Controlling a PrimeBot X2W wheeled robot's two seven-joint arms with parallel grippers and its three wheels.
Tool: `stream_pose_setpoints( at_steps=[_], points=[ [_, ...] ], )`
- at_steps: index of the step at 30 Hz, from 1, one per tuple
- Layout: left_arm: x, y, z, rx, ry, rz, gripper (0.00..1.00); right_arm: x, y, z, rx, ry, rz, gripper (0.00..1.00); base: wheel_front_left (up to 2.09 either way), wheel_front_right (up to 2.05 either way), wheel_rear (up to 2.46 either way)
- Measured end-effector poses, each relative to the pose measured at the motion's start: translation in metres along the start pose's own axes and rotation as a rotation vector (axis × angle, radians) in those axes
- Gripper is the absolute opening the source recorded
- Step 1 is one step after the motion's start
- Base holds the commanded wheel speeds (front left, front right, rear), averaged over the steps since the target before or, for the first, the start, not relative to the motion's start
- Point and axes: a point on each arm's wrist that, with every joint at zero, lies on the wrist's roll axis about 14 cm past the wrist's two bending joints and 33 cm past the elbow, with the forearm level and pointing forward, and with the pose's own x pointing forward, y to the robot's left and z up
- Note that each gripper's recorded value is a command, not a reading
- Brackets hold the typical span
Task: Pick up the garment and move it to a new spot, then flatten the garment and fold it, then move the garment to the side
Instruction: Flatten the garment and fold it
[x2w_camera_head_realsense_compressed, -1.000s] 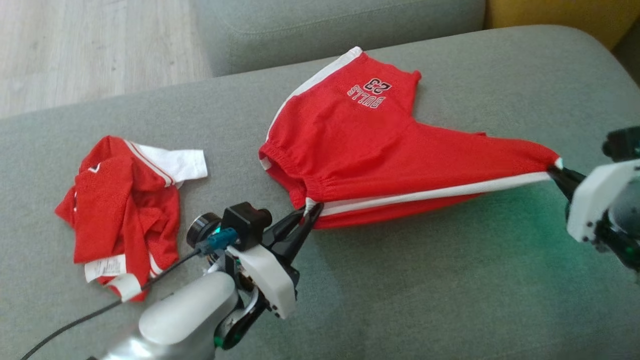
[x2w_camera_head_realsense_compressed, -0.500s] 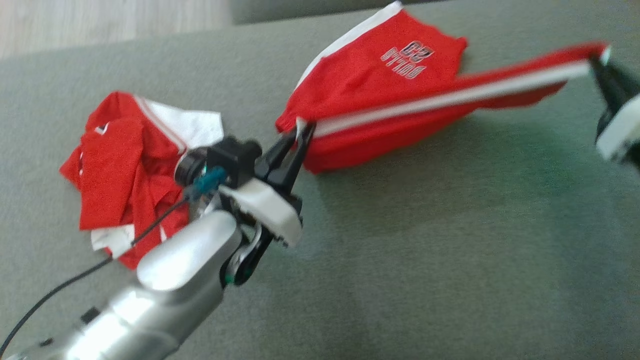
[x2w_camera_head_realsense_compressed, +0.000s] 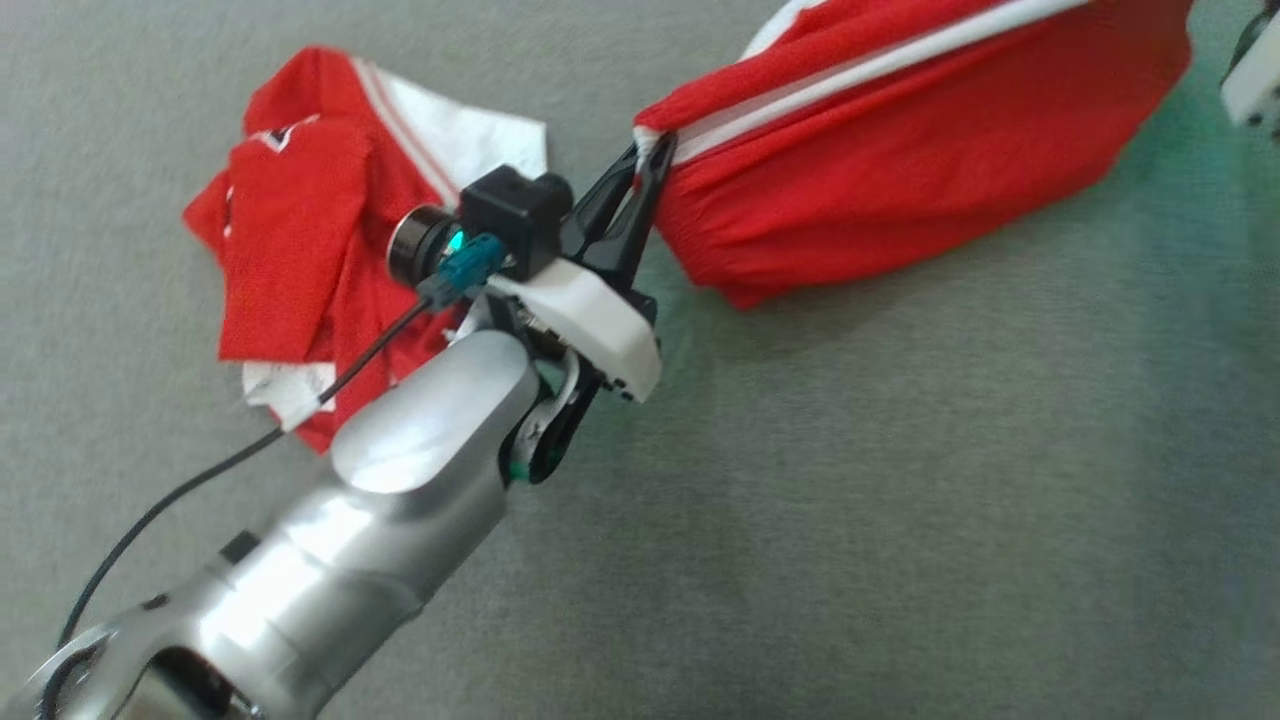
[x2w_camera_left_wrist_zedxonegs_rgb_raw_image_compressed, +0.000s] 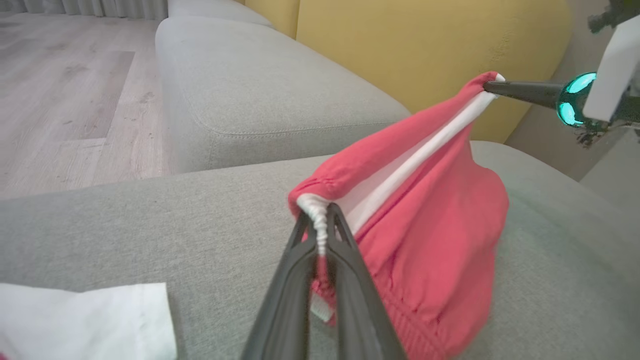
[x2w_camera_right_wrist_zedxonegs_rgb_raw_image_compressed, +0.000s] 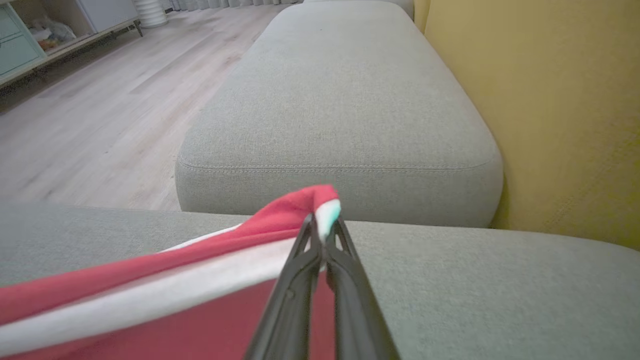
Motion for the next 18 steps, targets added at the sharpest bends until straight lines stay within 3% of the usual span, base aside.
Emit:
stream_pose_setpoints(
  at_steps=[11,12,13,15,18],
  points=[
    [0.016,0.027,-0.022,-0.026,0.037,0.055,0.00,0.066,0.035,-0.023,-0.034,0.035,0.060,0.00,0.00,0.00,0.00],
    [0.018,0.032,-0.026,-0.027,0.044,0.066,0.00,0.072,0.035,-0.027,-0.045,0.046,0.056,0.04,0.00,0.00,0.00],
    [0.019,0.034,-0.028,-0.026,0.048,0.070,0.24,0.075,0.034,-0.027,-0.055,0.037,0.052,1.00,0.00,0.00,0.00],
    [0.021,0.036,-0.029,-0.015,0.051,0.077,1.00,0.079,0.033,-0.028,-0.053,0.032,0.044,1.00,0.00,0.00,0.00],
    [0.023,0.042,-0.029,-0.012,0.033,0.100,1.00,0.081,0.022,-0.017,-0.040,-0.026,0.014,1.00,0.00,0.00,0.00]
  ],
)
